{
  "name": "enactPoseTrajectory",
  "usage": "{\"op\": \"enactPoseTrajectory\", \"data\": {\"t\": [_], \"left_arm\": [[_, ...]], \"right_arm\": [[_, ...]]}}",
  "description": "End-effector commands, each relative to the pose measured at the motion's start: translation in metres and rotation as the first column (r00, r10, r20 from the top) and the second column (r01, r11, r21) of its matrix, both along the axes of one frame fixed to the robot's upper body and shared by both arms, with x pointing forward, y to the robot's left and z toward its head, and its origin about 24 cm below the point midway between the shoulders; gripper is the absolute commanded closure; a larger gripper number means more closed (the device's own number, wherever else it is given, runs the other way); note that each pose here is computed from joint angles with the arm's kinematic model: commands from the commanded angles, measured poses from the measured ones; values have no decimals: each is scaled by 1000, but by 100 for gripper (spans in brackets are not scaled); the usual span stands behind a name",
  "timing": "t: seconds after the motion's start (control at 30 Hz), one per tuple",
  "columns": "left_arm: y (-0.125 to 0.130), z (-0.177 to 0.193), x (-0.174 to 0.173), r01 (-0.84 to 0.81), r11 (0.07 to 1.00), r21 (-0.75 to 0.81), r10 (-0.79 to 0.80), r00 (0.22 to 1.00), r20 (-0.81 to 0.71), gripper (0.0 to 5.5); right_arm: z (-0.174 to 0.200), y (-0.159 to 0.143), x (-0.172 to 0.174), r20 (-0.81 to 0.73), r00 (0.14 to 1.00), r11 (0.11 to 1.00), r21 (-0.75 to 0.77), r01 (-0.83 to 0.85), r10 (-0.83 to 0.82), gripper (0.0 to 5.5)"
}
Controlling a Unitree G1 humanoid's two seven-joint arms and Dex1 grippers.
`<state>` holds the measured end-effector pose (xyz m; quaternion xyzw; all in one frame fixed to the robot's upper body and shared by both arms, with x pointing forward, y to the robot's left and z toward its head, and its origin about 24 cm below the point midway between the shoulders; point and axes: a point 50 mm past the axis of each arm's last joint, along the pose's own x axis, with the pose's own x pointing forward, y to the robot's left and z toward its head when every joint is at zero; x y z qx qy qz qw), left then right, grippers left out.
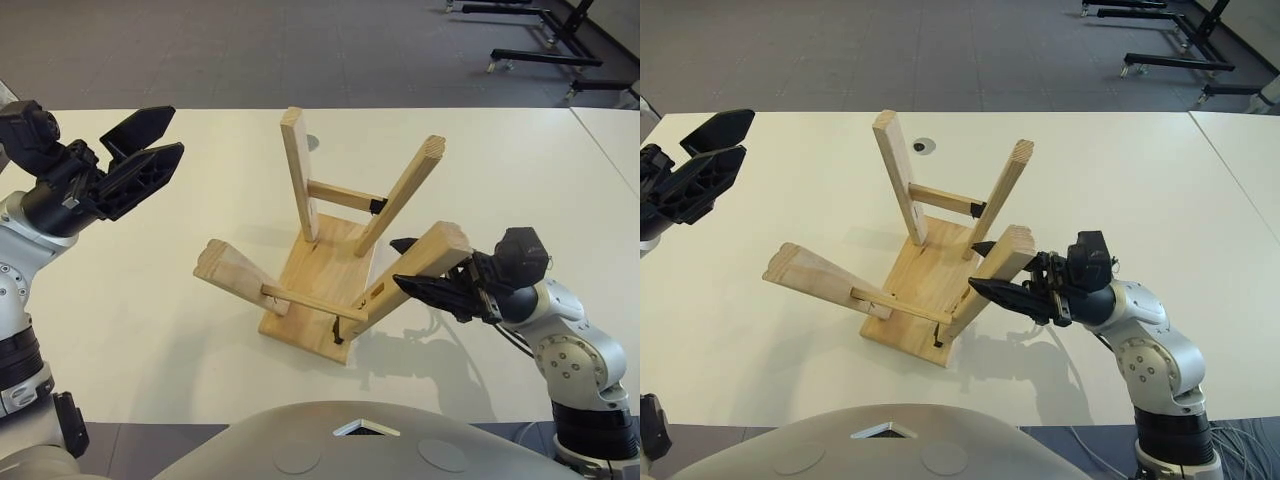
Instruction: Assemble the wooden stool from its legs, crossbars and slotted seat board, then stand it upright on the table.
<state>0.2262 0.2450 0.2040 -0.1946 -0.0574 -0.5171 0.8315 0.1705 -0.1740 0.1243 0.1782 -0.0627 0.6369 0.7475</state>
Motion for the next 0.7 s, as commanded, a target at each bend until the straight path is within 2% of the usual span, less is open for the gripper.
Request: {"op": "enactPoseTrajectory", "data": {"t": [0.03, 0.23, 0.47, 0.7], "left_arm": [[0, 2, 1, 7, 999, 33, -7, 1000, -7, 10], [1, -3, -7, -24, 999, 29, 24, 1000, -5, 10], [-5, -13, -17, -51, 999, 9, 51, 999, -10, 10], [-8, -21, -27, -89, 996, -16, 89, 996, -16, 10]], "right_arm": [[-21, -5, -3, -66, 998, 991, -135, 15, -24, 345], [4, -15, -1, 43, 999, 977, -210, 40, -32, 345], [33, -1, 1, 108, 993, 977, -200, 71, -50, 345], [35, 0, -11, 32, 999, 969, -247, 27, -20, 345]]}}
